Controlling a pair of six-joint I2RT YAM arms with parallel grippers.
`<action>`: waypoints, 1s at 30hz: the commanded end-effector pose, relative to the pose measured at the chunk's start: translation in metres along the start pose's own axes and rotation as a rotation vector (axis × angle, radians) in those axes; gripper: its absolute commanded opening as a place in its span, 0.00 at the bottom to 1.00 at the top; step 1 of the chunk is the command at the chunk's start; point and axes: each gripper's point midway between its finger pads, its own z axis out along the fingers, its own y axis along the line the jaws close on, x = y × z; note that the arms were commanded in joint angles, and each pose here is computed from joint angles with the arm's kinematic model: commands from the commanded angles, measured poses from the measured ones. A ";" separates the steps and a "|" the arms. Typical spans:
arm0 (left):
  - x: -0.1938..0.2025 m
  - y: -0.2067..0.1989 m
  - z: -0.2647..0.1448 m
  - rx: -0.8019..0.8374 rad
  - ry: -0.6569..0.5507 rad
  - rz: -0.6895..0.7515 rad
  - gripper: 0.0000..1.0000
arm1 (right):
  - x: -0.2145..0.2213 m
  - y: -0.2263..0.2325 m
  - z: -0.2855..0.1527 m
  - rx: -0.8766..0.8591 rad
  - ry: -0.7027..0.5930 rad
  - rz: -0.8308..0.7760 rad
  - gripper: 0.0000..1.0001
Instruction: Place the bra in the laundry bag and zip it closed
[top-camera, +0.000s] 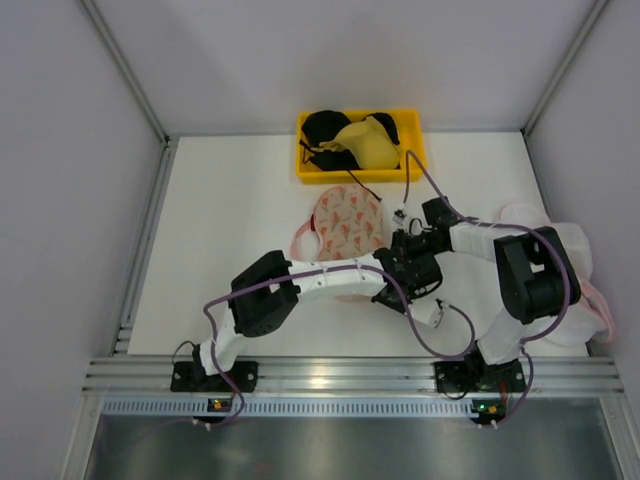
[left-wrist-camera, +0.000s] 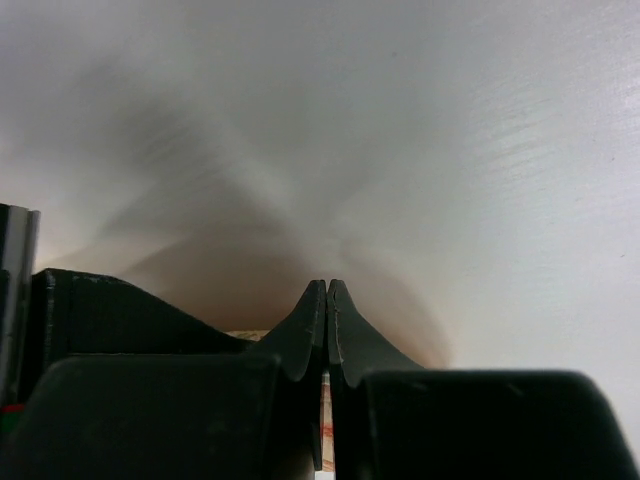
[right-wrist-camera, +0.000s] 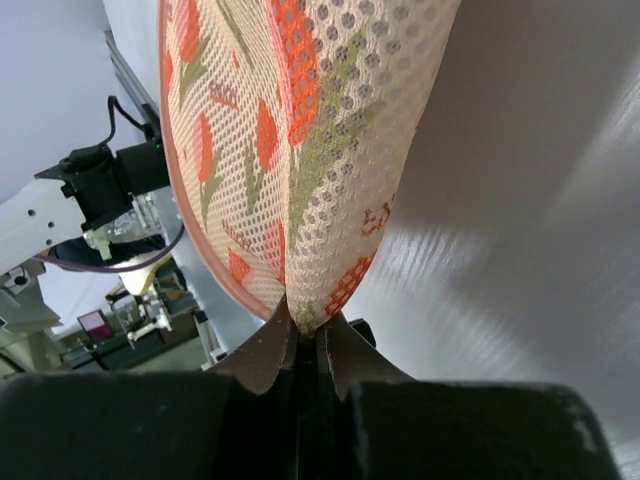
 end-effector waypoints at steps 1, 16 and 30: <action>-0.005 -0.008 -0.016 -0.001 -0.056 -0.002 0.00 | -0.018 0.008 -0.003 -0.028 -0.013 -0.061 0.00; 0.014 -0.091 -0.018 0.189 -0.084 -0.110 0.00 | -0.052 -0.023 -0.004 0.142 -0.011 -0.162 0.06; -0.020 0.012 0.001 -0.046 -0.098 -0.277 0.00 | 0.012 -0.008 -0.026 0.054 0.081 -0.041 0.81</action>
